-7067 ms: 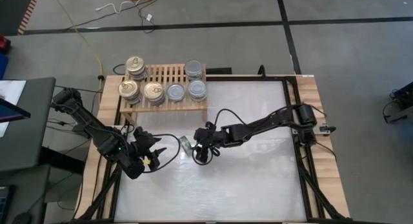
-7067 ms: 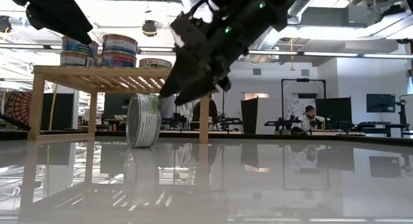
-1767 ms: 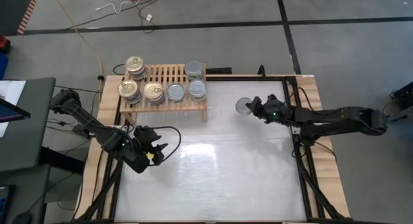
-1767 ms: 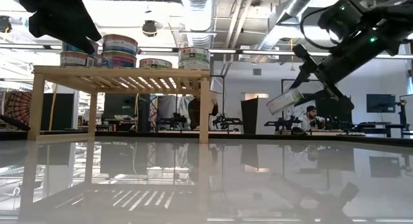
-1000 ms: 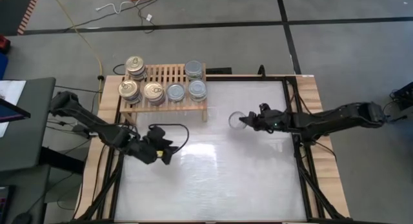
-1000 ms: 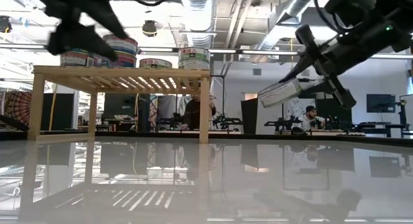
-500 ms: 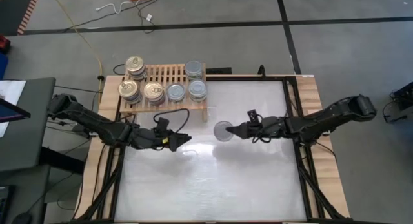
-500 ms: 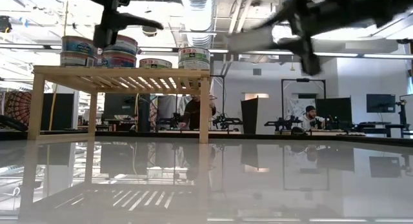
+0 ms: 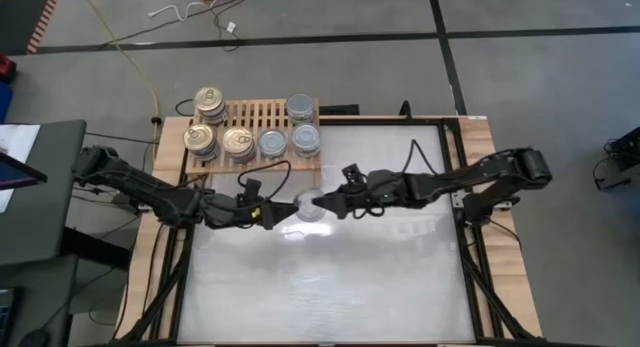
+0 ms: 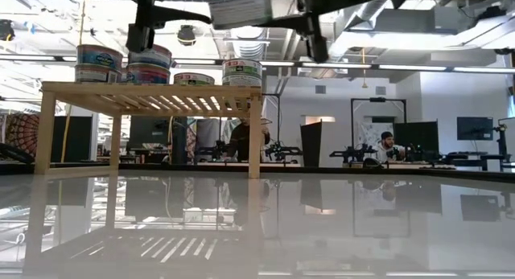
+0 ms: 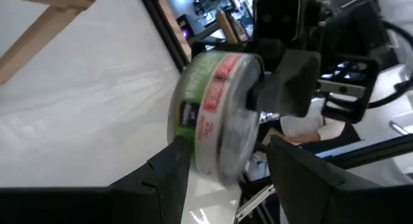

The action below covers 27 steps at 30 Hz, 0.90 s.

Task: Stack canned seafood by type on shelf
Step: Stack the green tuna can on top of the bottom left green tuna can on the shelf

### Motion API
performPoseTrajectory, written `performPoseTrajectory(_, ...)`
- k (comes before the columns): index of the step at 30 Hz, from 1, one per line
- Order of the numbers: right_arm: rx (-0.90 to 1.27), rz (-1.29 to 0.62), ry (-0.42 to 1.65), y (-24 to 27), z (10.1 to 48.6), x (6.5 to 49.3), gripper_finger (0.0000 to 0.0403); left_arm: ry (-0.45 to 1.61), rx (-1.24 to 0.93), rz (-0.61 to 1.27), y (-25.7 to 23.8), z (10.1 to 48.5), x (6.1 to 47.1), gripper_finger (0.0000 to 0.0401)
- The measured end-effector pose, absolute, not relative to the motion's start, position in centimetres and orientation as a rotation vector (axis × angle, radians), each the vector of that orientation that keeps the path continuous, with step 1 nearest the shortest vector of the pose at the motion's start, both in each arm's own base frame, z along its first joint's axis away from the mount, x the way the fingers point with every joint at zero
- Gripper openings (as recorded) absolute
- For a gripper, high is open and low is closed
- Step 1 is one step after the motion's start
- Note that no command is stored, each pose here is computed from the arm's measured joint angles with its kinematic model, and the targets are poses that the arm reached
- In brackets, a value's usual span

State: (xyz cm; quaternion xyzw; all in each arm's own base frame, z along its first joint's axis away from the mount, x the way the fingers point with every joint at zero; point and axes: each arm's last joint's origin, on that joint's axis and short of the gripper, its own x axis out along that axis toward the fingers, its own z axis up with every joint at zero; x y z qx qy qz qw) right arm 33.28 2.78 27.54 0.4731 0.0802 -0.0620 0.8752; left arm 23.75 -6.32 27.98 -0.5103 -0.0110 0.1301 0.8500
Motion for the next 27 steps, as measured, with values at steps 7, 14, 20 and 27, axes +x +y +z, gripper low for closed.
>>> performPoseTrajectory(7, 0.947, -0.101, 0.200, 2.9, 27.7, 35.2, 0.0160, -0.012, -1.035, 0.297, -6.3, 27.8, 23.6, 0.0193)
performPoseTrajectory(14, 0.951, -0.050, 0.173, 3.0, 28.4, 35.3, 0.0160, 0.017, -1.046, 0.292, -6.3, 27.6, 23.7, 0.0186)
performPoseTrajectory(20, 0.940, -0.026, 0.162, 3.0, 28.7, 35.3, 0.0160, -0.004, -1.009, 0.275, -6.2, 28.0, 23.8, 0.0185)
performPoseTrajectory(27, 0.941, -0.027, 0.158, 2.6, 28.7, 35.3, 0.0160, -0.031, -0.994, 0.264, -6.2, 28.2, 23.8, 0.0175)
